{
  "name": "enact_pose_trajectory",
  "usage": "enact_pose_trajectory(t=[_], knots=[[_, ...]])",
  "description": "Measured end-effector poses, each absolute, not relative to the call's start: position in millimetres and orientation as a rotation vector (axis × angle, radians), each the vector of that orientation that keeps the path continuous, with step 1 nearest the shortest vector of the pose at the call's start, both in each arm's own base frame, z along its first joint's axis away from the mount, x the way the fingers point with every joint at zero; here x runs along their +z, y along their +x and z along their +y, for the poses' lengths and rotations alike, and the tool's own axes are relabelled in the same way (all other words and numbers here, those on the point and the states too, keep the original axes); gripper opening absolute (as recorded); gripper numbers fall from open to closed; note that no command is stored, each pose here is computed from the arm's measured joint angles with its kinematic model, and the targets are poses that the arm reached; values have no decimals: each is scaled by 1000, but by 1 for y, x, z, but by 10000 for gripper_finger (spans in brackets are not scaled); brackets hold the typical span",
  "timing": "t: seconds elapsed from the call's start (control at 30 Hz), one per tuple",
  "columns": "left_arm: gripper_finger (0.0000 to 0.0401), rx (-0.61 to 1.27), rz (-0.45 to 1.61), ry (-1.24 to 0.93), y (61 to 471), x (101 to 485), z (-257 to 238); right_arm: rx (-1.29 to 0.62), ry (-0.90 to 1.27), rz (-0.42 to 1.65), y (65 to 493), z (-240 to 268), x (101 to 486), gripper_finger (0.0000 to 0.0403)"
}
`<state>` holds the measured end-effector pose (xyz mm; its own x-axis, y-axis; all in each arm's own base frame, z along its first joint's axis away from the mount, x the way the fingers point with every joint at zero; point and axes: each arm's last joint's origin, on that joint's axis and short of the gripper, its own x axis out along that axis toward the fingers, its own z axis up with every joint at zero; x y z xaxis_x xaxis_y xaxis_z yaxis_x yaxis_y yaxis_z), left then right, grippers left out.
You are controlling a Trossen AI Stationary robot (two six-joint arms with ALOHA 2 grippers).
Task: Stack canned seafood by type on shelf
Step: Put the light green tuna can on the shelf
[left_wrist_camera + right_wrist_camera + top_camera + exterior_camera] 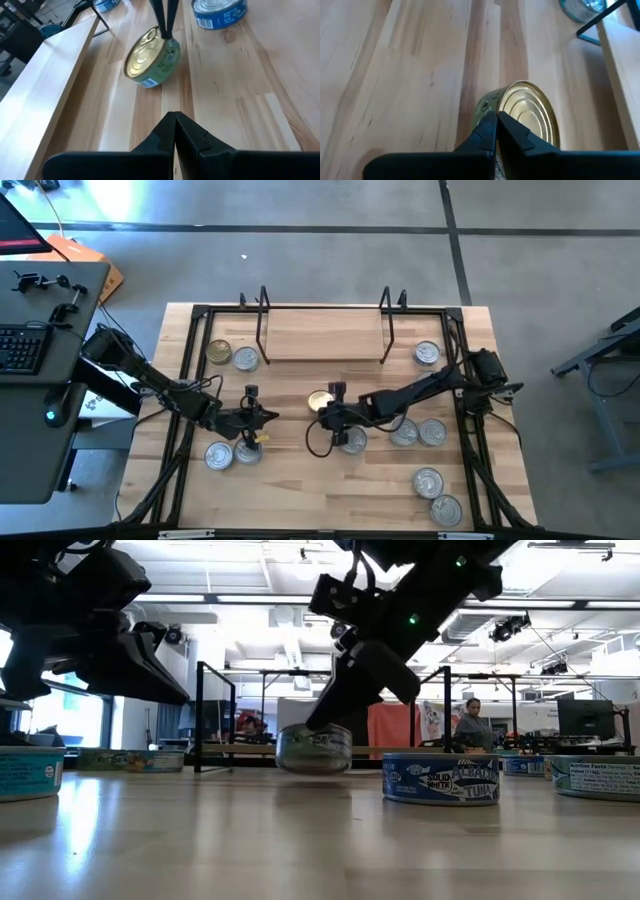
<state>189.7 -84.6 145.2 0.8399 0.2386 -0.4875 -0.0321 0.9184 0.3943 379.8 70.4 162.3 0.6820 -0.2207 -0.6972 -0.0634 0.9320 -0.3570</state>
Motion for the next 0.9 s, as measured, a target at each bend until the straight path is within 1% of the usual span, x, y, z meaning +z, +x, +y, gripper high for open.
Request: enact_pose_trajectory(t=[0.17,0.3,0.47,0.6,0.73,0.8,0.83,0.9], knots=[[0,148,551,349,189,145,-87,-88,-380,823,378,69,166,0],[0,131,539,342,187,146,-91,-90,-385,808,375,68,178,0],[0,163,525,359,186,147,-93,-118,-415,788,370,66,192,0],[0,167,524,360,186,147,-93,-243,-494,799,365,58,201,1],[0,168,523,361,186,147,-93,-389,-562,801,359,38,218,1],[0,173,517,366,186,147,-93,-429,-565,805,356,27,225,1],[0,177,516,366,186,147,-93,-426,-553,808,354,22,228,1],[0,186,515,369,186,147,-92,-335,-499,816,354,15,229,1]])
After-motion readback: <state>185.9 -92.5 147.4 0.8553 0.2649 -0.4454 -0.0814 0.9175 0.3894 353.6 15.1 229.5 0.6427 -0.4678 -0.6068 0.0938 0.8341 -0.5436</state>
